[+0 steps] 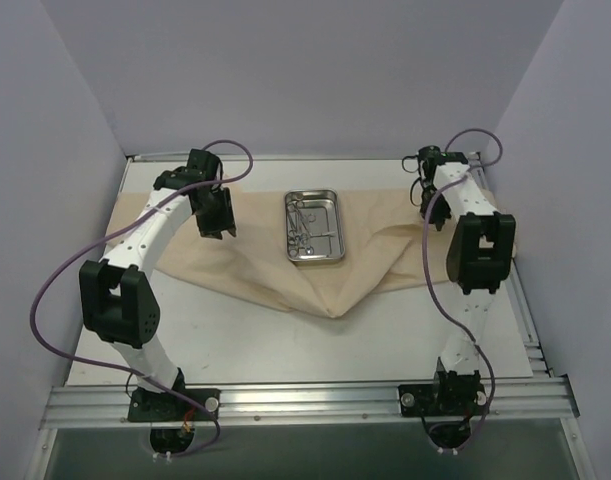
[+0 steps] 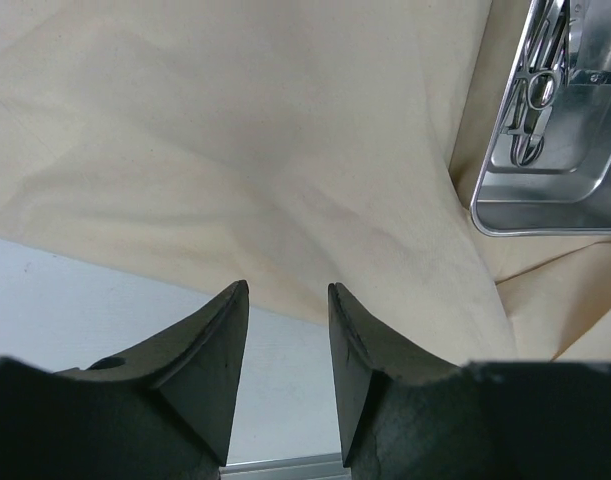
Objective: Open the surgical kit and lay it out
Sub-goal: Open the surgical kit at the center of the board.
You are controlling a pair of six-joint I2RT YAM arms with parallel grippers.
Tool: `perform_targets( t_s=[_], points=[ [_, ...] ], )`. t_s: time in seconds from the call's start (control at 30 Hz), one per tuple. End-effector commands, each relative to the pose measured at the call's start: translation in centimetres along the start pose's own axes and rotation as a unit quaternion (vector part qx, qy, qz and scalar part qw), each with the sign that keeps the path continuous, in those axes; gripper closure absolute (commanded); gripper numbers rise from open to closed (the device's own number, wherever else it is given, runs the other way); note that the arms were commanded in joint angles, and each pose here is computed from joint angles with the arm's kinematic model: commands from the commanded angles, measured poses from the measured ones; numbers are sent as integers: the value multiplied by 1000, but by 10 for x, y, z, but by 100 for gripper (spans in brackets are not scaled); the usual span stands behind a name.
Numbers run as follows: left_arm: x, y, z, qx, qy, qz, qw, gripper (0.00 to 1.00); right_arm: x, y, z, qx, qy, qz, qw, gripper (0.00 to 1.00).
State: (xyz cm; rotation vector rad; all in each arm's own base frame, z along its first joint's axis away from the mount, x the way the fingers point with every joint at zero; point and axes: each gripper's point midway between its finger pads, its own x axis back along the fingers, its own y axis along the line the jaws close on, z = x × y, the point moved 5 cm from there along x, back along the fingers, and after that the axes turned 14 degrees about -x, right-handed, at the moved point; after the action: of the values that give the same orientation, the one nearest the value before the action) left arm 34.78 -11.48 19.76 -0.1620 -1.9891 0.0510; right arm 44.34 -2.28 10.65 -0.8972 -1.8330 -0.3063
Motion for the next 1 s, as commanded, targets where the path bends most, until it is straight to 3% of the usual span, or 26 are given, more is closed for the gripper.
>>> perform_targets(
  t_s=[0.0,0.17,0.2,0.27,0.3,0.33,0.43,0.5,0.63,0.7,0.8,0.97],
  points=[
    [20,1,-22,-13,-50,-3,999,54,80,-108,15,-52,12,37,998,100],
    [11,5,-20,-9,-39,-1,999,54,112,-193,98,-66,83,84,991,100],
    [10,7,-18,-8,-35,-2,999,54,128,-201,111,-85,89,39,992,99],
    [7,12,-17,-1,-31,-6,1000,54,130,-212,137,-95,118,15,988,61],
    [7,15,-16,1,-29,-7,1000,54,139,-214,143,-112,117,-19,987,12],
    [8,20,-16,7,-27,-9,1000,54,139,-212,146,-110,119,-32,986,0],
    [10,26,-15,16,-27,-9,999,54,142,-196,118,-87,79,-78,990,0],
    [12,28,-14,18,-28,-10,999,54,156,-169,85,-82,28,-168,982,0],
    [19,29,-9,25,-32,-16,999,53,178,-118,58,-66,8,-341,938,0],
    [26,29,-5,31,-35,-18,999,53,188,-80,55,-28,23,-441,897,0],
    [32,30,2,41,-32,-22,998,53,219,-19,69,98,-16,-493,864,1],
    [50,36,16,78,-50,-35,995,53,244,77,114,232,-40,-553,799,17]
  ],
)
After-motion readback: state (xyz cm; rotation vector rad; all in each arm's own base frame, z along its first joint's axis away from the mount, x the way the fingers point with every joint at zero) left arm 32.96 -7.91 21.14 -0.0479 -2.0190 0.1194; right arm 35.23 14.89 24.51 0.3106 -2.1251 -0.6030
